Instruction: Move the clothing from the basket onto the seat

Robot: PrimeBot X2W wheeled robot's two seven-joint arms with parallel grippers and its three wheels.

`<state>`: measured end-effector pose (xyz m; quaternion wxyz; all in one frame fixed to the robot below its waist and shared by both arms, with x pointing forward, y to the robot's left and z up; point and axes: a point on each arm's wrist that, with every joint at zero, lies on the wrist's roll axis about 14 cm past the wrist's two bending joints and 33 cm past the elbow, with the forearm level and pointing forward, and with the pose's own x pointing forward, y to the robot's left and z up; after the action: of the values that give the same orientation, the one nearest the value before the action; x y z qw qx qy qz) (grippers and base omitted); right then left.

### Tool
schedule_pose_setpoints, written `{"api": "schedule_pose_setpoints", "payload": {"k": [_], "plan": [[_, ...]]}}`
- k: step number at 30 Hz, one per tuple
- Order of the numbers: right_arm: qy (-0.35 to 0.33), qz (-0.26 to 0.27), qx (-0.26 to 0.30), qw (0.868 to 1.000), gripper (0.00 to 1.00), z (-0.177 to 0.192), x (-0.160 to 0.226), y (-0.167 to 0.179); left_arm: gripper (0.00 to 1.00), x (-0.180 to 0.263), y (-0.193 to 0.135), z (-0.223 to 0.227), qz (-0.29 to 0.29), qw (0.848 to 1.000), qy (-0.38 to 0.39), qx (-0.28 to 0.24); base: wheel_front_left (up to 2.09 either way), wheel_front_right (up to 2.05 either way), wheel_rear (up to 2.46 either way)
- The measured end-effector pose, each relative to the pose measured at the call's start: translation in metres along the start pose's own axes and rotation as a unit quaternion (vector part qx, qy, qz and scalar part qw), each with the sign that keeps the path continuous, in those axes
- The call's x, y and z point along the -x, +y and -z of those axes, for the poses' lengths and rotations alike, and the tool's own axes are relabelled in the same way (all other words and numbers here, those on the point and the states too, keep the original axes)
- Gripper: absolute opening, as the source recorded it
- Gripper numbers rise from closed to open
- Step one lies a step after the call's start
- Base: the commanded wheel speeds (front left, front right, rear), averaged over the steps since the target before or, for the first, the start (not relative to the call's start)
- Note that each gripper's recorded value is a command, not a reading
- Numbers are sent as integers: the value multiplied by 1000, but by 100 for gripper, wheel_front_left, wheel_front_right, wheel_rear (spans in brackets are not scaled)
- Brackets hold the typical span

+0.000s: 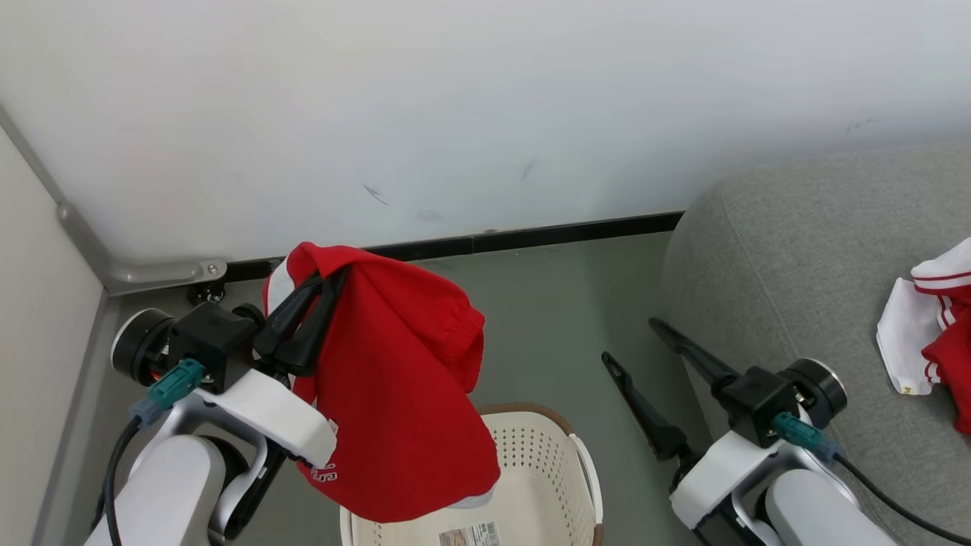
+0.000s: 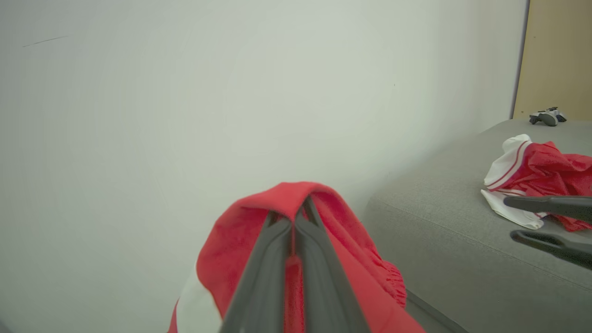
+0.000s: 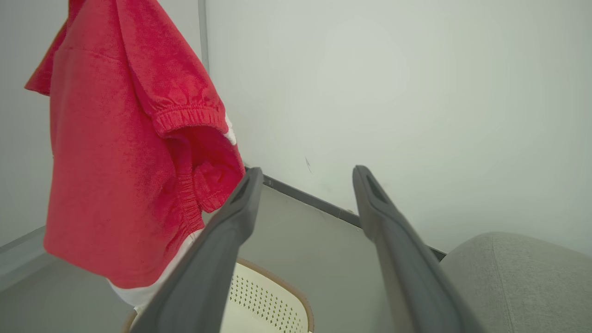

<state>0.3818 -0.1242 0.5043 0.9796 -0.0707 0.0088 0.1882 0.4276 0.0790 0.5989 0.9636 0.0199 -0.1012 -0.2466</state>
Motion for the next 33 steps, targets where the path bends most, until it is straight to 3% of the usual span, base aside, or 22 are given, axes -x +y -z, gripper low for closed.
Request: {"api": "schedule_pose_setpoints", "payload": {"k": [19, 33], "plan": [[52, -134, -5, 990, 100, 19, 19, 76, 0, -9, -40, -33, 61, 998, -21, 9, 0, 0, 0], [51, -164, -45, 984, 100, 11, 4, 93, 0, -17, -67, -44, 100, 995, -24, 11, 0, 0, 0]]}}
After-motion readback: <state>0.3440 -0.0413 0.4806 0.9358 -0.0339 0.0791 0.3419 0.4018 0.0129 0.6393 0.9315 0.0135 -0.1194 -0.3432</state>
